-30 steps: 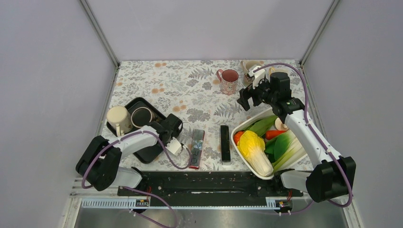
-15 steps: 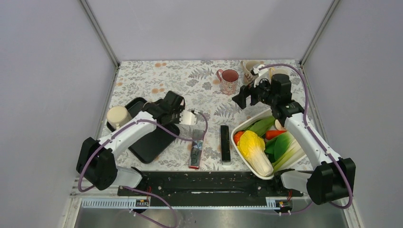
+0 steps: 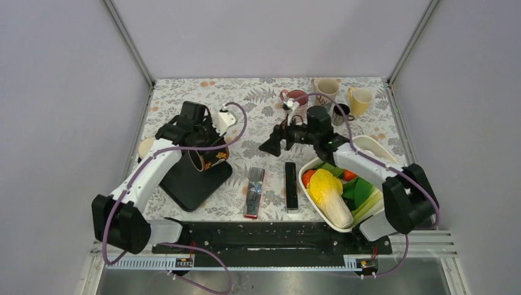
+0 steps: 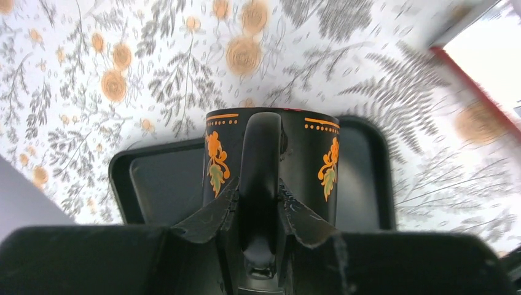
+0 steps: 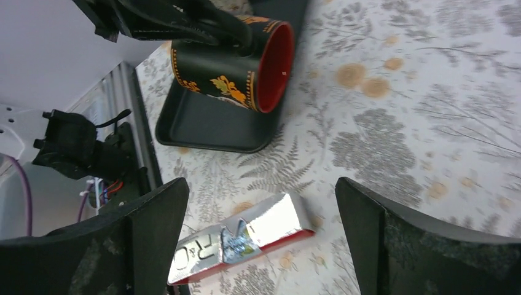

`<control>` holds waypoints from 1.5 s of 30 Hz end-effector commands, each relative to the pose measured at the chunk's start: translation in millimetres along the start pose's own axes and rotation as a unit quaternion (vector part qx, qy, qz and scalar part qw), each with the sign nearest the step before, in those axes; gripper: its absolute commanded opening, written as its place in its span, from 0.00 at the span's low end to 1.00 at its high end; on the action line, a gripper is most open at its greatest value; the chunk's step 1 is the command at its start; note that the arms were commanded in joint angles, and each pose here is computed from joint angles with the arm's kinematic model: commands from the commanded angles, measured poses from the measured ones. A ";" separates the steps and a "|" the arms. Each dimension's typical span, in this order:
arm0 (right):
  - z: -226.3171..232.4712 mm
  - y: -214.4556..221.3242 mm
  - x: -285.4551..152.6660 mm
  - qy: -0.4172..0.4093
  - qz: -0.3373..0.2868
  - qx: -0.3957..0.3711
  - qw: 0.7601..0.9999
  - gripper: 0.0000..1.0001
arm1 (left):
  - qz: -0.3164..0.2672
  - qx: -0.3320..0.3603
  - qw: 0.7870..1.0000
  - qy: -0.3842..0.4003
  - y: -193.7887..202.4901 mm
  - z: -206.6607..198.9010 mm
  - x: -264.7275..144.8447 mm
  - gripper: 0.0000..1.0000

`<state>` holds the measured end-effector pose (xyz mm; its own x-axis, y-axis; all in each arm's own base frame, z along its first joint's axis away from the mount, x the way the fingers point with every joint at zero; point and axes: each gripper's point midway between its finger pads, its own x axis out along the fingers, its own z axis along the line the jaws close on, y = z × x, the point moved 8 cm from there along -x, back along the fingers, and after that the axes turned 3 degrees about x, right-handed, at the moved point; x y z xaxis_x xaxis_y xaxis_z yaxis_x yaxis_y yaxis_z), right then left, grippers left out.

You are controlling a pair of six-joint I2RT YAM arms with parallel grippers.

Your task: Turn the mug right side up

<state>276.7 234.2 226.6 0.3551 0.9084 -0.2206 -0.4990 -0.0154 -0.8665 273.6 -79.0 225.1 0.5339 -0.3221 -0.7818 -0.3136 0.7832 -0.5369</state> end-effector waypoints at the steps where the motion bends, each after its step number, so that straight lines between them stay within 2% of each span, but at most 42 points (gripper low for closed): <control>1: 29.3 -19.1 41.6 -0.082 -0.016 -0.031 0.996 0.99 | -0.190 -0.017 0.981 -0.019 -54.6 8.0 -48.9 0.00; 5: 30.7 -19.4 72.0 -0.119 -0.003 -0.004 0.993 0.99 | -0.207 -0.026 0.978 -0.008 -57.7 4.6 -52.0 0.00; 10: 31.1 -21.2 89.3 -0.157 -0.008 0.007 0.988 0.99 | -0.249 -0.039 0.968 0.015 -70.5 0.8 -63.4 0.00; 19: 62.0 7.3 108.6 -0.267 0.053 0.032 0.962 0.97 | -0.291 -0.058 0.954 0.033 -92.0 4.9 -79.1 0.00; 20: 66.4 6.3 107.3 -0.282 0.052 0.028 0.958 0.92 | -0.294 -0.059 0.953 0.034 -93.8 5.4 -80.4 0.00; 21: 70.9 4.2 105.1 -0.299 0.052 0.027 0.952 0.81 | -0.295 -0.061 0.953 0.034 -94.4 6.0 -80.7 0.00; 22: 74.2 0.6 102.8 -0.311 0.049 0.025 0.949 0.63 | -0.295 -0.063 0.953 0.032 -94.9 7.1 -80.7 0.00; 23: 76.9 -2.8 100.6 -0.314 0.049 0.024 0.948 0.37 | -0.292 -0.068 0.954 0.024 -94.6 9.1 -80.7 0.00; 24: 77.1 -5.9 98.7 -0.308 0.048 0.021 0.950 0.14 | -0.289 -0.074 0.954 0.015 -93.5 11.3 -80.4 0.00; 25: 75.5 -7.6 96.9 -0.294 0.048 0.015 0.954 0.00 | -0.284 -0.080 0.956 0.006 -91.4 14.3 -79.9 0.00; 26: 70.6 -7.1 95.2 -0.269 0.055 0.006 0.962 0.00 | -0.277 -0.086 0.957 -0.002 -88.0 17.0 -79.0 0.05; 28: 52.6 -12.2 94.3 -0.182 0.071 -0.053 0.979 0.00 | -0.264 -0.098 0.959 -0.021 -79.3 21.4 -80.2 0.50; 29: 41.0 -11.6 90.5 -0.122 0.101 -0.076 0.984 0.00 | -0.256 -0.107 0.960 -0.034 -74.3 23.8 -81.4 0.74; 30: 29.9 -12.5 85.9 -0.073 0.127 -0.109 0.983 0.00 | -0.249 -0.114 0.960 -0.048 -69.1 25.7 -84.2 0.93; 31: 17.6 -12.6 79.7 -0.020 0.157 -0.137 0.978 0.00 | -0.241 -0.122 0.961 -0.060 -64.0 27.4 -86.3 0.98; 34: -14.9 -14.1 57.2 0.087 0.238 -0.212 0.944 0.00 | -0.211 -0.138 0.963 -0.095 -46.9 32.0 -95.5 0.99; 37: -43.5 -12.2 33.8 0.153 0.314 -0.252 0.903 0.00 | -0.184 -0.152 0.965 -0.112 -29.6 33.0 -100.6 0.99; 41: -72.2 -10.0 3.2 0.203 0.381 -0.269 0.861 0.00 | -0.161 -0.152 0.968 -0.123 -12.6 30.3 -97.6 0.99; 45: -96.4 -1.4 -17.7 0.196 0.416 -0.298 0.836 0.00 | -0.153 -0.146 0.969 -0.125 -5.1 27.0 -94.5 0.99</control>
<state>330.1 207.7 171.6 0.2904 0.3638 -0.8850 -0.4067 -0.7903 -0.4583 248.9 -44.1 312.7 0.7836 -0.3800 -0.4916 -0.3068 0.4513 -0.8380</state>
